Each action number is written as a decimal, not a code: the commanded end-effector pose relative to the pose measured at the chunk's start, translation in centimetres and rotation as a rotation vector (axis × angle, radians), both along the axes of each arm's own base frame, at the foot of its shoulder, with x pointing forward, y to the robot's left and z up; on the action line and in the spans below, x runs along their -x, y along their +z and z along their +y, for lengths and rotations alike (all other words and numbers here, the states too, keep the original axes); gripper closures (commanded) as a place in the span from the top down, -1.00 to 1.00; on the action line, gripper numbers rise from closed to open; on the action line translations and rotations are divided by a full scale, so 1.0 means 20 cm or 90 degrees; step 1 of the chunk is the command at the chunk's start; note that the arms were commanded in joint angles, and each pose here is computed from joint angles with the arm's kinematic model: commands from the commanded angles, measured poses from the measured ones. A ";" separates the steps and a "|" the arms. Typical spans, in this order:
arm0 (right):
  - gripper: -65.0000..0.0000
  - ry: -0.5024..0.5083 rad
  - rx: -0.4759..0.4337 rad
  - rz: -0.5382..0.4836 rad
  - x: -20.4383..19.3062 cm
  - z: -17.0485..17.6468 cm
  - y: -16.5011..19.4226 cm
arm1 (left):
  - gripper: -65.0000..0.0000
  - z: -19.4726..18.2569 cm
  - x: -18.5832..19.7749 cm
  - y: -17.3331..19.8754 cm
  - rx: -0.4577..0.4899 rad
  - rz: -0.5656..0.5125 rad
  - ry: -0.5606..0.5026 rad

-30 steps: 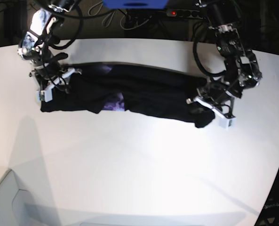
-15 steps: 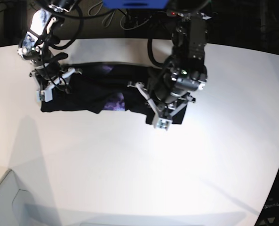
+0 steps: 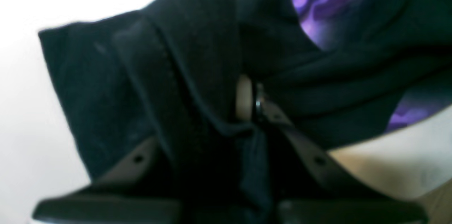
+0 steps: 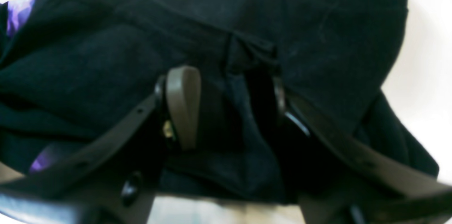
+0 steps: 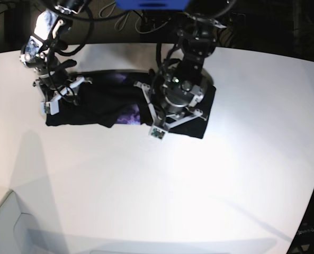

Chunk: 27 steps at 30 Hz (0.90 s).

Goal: Layout the t-shirt on the table in an organized manner, then fold the t-shirt properly
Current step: 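Release the strip end and move the left gripper to the strip's middle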

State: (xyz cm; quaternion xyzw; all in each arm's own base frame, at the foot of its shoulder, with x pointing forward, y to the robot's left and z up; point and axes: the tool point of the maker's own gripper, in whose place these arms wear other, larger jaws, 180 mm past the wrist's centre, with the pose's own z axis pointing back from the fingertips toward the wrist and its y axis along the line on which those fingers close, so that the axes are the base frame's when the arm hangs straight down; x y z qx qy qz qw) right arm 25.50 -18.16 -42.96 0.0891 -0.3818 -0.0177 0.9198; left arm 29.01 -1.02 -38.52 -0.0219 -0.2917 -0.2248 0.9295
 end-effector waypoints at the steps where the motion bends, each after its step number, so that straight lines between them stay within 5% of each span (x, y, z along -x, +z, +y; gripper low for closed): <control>1: -0.14 0.011 0.011 0.059 0.07 0.01 -0.07 | -0.99 -0.03 -0.05 0.06 0.013 -0.026 0.002; 13: -0.14 0.011 0.011 0.055 0.06 0.01 -0.06 | -0.98 -0.15 -0.05 0.10 0.106 -0.025 -0.022; 22: -0.14 0.011 0.011 0.056 0.06 0.01 -0.06 | -0.98 -0.16 -0.04 0.11 0.114 -0.025 -0.024; 25: -0.14 0.011 0.011 0.056 0.06 0.01 -0.06 | -0.80 -0.20 -0.02 0.11 0.133 -0.023 -0.057; 27: -0.14 0.011 0.011 0.056 0.06 0.01 -0.06 | -0.48 -0.23 0.00 0.14 0.159 -0.023 -0.076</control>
